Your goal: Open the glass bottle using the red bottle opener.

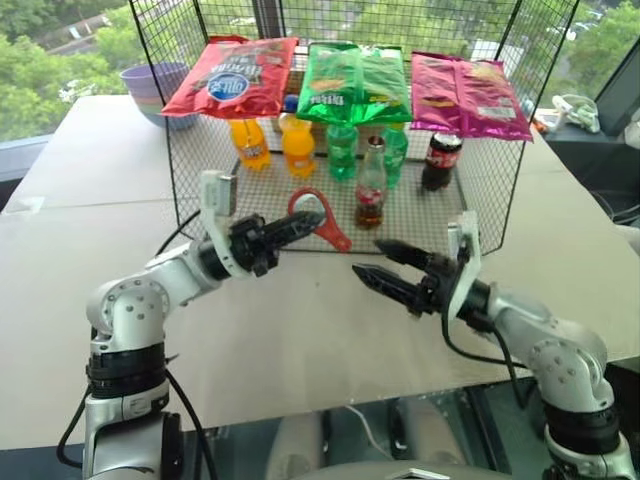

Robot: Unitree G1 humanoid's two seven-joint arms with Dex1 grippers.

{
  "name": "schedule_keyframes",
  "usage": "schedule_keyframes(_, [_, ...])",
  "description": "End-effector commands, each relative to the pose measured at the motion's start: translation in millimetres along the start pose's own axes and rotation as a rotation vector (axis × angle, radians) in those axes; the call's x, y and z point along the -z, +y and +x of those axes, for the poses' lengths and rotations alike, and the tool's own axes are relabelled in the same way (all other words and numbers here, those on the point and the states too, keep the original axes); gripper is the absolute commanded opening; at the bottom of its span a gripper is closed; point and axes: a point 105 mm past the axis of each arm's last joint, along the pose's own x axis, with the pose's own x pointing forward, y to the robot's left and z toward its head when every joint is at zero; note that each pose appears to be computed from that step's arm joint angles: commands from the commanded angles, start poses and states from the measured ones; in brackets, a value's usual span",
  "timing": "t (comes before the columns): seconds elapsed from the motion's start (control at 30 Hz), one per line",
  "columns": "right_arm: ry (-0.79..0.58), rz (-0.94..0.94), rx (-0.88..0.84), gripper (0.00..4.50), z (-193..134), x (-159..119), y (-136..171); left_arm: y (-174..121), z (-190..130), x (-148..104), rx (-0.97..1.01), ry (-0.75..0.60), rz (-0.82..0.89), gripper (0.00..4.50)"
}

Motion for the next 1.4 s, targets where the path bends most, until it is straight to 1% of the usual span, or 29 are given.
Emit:
schedule_keyframes(0.03, [-0.041, 0.046, -0.077, 4.5, 5, -14, 8, -15, 6, -2, 0.08, 0.02, 0.039, 0.1])
schedule_keyframes(0.13, [-0.053, 0.091, -0.118, 4.5, 8, -21, 14, -18, 9, -2, 0.104, 0.015, 0.036, 0.1])
schedule_keyframes(0.27, [-0.03, 0.129, -0.153, 4.5, 14, -18, 21, -23, 15, -1, 0.132, 0.001, 0.031, 0.1])
schedule_keyframes(0.33, [-0.018, 0.142, -0.161, 3.97, 15, -16, 21, -25, 16, 0, 0.145, 0.001, 0.03, 0.0])
schedule_keyframes(0.43, [0.025, 0.127, -0.169, 2.83, 13, -13, 20, -26, 16, 0, 0.154, 0.002, 0.024, 0.0])
schedule_keyframes(0.63, [0.052, 0.113, -0.182, 2.83, 11, -19, 13, -28, 17, 0, 0.169, 0.01, 0.02, 0.0])
schedule_keyframes(0.97, [0.06, 0.125, -0.238, 2.83, 16, -19, 20, -31, 18, 1, 0.186, 0.014, 0.01, 0.0])
schedule_keyframes(1.4, [0.101, 0.119, -0.254, 2.83, 18, -14, 22, -32, 18, 4, 0.192, 0.031, 0.019, 0.0])
